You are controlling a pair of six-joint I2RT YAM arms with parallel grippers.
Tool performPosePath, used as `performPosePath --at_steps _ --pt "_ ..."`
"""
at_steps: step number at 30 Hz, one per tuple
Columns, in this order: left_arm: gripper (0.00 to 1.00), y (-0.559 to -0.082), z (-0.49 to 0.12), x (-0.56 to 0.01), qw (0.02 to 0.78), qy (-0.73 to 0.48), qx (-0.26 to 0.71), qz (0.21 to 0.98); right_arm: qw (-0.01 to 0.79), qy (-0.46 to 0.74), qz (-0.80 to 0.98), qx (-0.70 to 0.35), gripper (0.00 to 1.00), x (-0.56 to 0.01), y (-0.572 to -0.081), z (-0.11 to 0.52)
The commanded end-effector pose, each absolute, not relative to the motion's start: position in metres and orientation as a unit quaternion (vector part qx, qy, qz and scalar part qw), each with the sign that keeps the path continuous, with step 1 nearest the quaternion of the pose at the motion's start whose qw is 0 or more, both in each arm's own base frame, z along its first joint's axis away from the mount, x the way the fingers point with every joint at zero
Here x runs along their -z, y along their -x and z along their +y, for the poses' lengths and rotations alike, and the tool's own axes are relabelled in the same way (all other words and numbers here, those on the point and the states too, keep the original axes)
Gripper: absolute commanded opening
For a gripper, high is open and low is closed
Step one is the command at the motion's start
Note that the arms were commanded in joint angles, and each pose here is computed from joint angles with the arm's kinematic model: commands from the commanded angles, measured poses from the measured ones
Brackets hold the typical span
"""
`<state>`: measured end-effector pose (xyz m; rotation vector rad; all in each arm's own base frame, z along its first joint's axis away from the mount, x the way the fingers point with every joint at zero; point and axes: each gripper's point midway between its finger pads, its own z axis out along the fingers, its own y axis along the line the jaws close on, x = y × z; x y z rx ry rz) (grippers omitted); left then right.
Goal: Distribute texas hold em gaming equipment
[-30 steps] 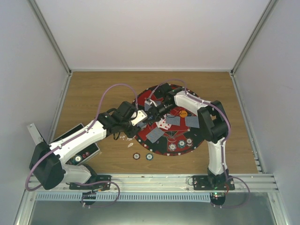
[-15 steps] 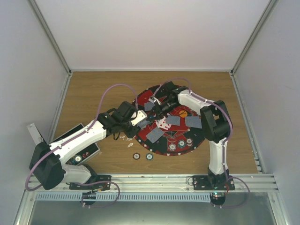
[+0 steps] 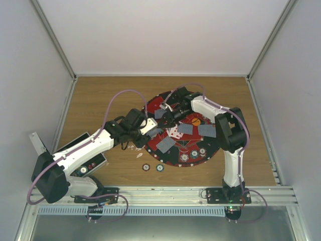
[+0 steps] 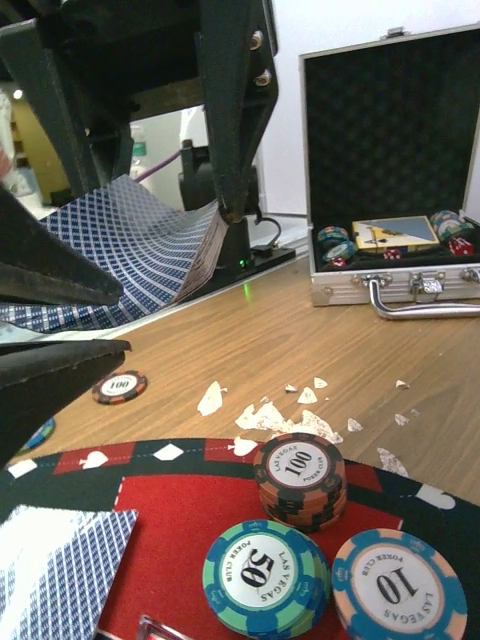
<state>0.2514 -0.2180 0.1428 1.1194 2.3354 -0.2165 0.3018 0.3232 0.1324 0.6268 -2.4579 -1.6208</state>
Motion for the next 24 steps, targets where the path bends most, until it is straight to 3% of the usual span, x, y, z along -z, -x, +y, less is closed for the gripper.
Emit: performPosePath --at_steps 1,5,17,24 --pt "0.54 -0.256 -0.226 -0.157 0.301 -0.412 0.092 0.855 0.052 -0.216 -0.813 0.539 0.08 -0.147 -0.3 0.321" --pt "0.54 -0.256 -0.226 -0.158 0.302 -0.41 0.093 0.855 0.04 -0.204 -0.828 0.521 0.01 -0.144 -0.309 0.313" --pt "0.54 -0.257 -0.226 -0.159 0.304 -0.412 0.092 0.854 0.018 -0.191 -0.818 0.543 0.0 -0.159 -0.32 0.3" --pt "0.54 -0.256 -0.223 -0.158 0.302 -0.41 0.089 0.856 -0.066 -0.123 -0.854 0.502 0.0 -0.168 -0.359 0.263"
